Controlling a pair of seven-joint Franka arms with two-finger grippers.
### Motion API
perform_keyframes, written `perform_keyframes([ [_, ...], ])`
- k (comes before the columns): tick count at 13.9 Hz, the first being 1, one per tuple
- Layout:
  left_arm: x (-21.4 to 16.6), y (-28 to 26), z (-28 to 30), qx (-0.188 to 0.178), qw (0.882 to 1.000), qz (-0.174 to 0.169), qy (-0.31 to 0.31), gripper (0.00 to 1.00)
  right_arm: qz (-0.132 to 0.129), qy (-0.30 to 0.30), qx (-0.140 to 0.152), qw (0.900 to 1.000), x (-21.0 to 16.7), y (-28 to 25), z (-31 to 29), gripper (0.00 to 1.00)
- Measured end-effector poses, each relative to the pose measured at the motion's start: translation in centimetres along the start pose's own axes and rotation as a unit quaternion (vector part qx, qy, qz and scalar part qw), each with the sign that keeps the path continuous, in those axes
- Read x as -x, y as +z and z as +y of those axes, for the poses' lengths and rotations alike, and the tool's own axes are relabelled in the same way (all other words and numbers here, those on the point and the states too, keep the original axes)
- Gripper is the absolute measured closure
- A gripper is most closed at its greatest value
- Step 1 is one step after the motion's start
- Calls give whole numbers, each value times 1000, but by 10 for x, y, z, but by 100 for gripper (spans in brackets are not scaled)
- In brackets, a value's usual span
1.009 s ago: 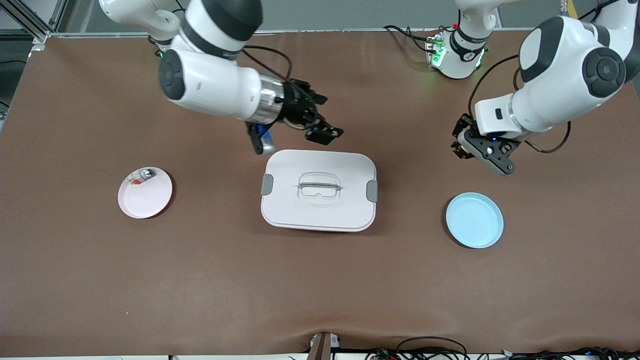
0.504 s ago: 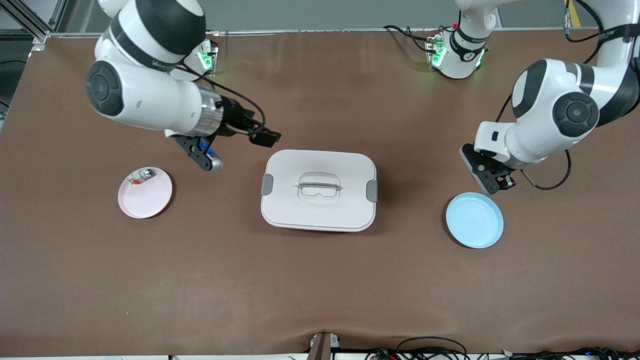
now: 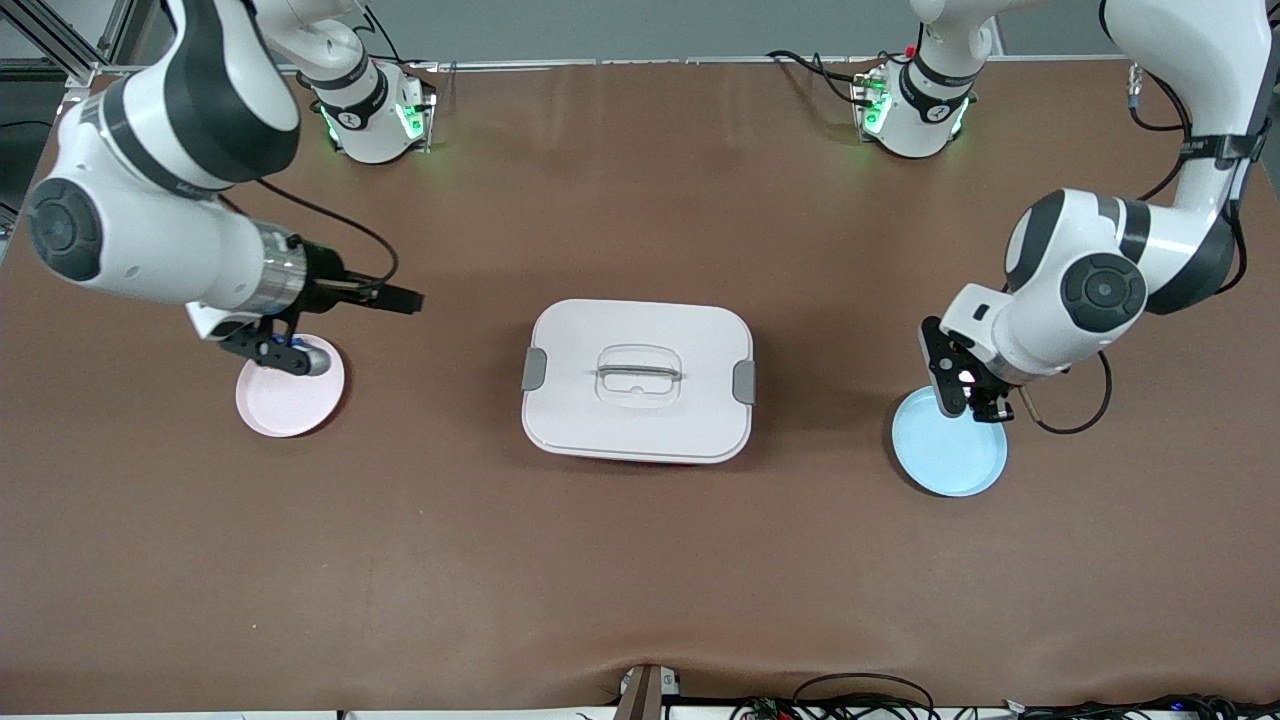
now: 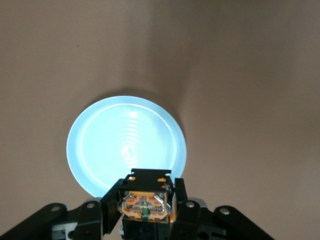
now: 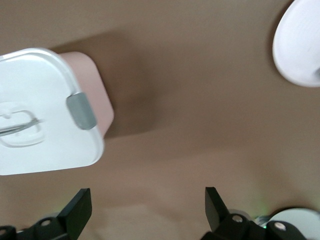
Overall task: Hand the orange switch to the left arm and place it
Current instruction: 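Lower the switch onto the blue plate while the right gripper withdraws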
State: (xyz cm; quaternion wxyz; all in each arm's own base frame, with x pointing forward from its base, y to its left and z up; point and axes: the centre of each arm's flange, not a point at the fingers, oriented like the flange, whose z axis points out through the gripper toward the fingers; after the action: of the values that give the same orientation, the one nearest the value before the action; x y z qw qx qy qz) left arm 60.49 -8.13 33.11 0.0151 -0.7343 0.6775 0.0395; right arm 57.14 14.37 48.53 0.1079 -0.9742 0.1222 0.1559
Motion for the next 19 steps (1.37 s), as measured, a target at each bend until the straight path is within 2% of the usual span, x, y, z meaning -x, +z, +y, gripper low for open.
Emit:
perform_keyframes([
  [3, 34, 37, -15, -4, 999, 25, 46, 56, 3, -41, -2, 999, -27, -7, 68, 0],
  [5, 39, 55, -18, -5, 998, 36, 52, 56, 20, -57, 21, 998, -37, -4, 99, 0],
  [7, 34, 68, -17, -8, 997, 44, 55, 56, 52, -70, 51, 995, -35, 1, 111, 0],
  [9, 31, 77, -15, -8, 997, 49, 56, 56, 87, -92, 70, 990, -17, 2, 117, 0],
  [11, 29, 87, -12, -11, 997, 48, 64, 56, 108, -103, 77, 986, 10, -2, 125, 0],
  [15, 39, 101, -13, -29, 996, 32, 83, 56, 132, -104, 74, 983, 47, -31, 137, 0],
  [19, 41, 111, -14, -41, 995, 42, 81, 56, 142, -108, 83, 980, 70, -54, 140, 0],
])
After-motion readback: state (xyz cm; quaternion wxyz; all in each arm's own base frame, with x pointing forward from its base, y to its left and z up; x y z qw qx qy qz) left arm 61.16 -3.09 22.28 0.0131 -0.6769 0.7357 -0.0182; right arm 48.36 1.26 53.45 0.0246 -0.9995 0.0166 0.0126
